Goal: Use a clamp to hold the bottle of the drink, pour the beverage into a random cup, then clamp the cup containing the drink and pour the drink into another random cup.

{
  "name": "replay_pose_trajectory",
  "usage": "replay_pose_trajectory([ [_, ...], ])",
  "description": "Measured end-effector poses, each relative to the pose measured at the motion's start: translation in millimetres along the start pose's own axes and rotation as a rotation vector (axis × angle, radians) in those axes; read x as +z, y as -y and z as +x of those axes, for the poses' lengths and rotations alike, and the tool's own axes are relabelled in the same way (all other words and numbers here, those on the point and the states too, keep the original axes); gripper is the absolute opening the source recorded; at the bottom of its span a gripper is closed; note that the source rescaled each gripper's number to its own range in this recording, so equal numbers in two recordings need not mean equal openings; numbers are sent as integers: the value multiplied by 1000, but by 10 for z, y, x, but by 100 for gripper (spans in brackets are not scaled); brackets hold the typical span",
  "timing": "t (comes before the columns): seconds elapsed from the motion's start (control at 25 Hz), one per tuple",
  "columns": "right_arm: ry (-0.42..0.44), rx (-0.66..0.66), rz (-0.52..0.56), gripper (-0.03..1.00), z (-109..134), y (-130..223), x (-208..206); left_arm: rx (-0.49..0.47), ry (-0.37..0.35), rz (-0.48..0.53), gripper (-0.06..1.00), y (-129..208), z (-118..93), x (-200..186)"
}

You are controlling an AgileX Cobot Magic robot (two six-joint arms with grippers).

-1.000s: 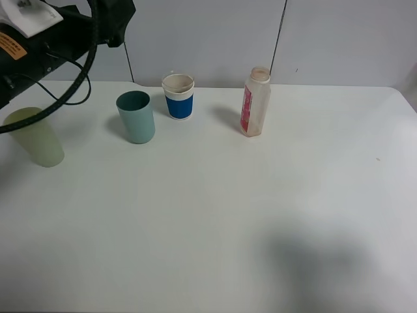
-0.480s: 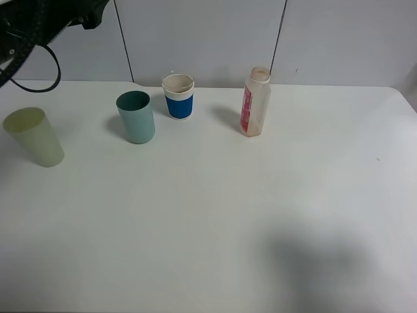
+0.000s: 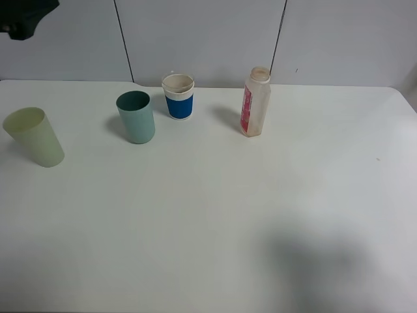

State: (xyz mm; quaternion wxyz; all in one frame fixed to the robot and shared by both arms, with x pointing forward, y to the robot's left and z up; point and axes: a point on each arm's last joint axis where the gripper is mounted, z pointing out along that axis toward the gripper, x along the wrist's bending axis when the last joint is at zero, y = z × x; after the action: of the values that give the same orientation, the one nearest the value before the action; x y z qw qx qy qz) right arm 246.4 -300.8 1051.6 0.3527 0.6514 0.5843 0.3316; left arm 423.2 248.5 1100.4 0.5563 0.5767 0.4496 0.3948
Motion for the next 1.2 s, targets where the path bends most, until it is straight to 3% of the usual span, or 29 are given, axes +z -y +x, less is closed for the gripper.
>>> replay_pose_trajectory([
  [0.56, 0, 0, 0, 100, 0, 0, 0, 27, -106, 102, 100, -59, 75, -876],
  [0.88, 0, 0, 0, 100, 0, 0, 0, 17, -137, 154, 100, 18, 92, -1145],
  [1.2, 0, 0, 0, 100, 0, 0, 0, 1, -179, 287, 100, 172, 119, -1396],
])
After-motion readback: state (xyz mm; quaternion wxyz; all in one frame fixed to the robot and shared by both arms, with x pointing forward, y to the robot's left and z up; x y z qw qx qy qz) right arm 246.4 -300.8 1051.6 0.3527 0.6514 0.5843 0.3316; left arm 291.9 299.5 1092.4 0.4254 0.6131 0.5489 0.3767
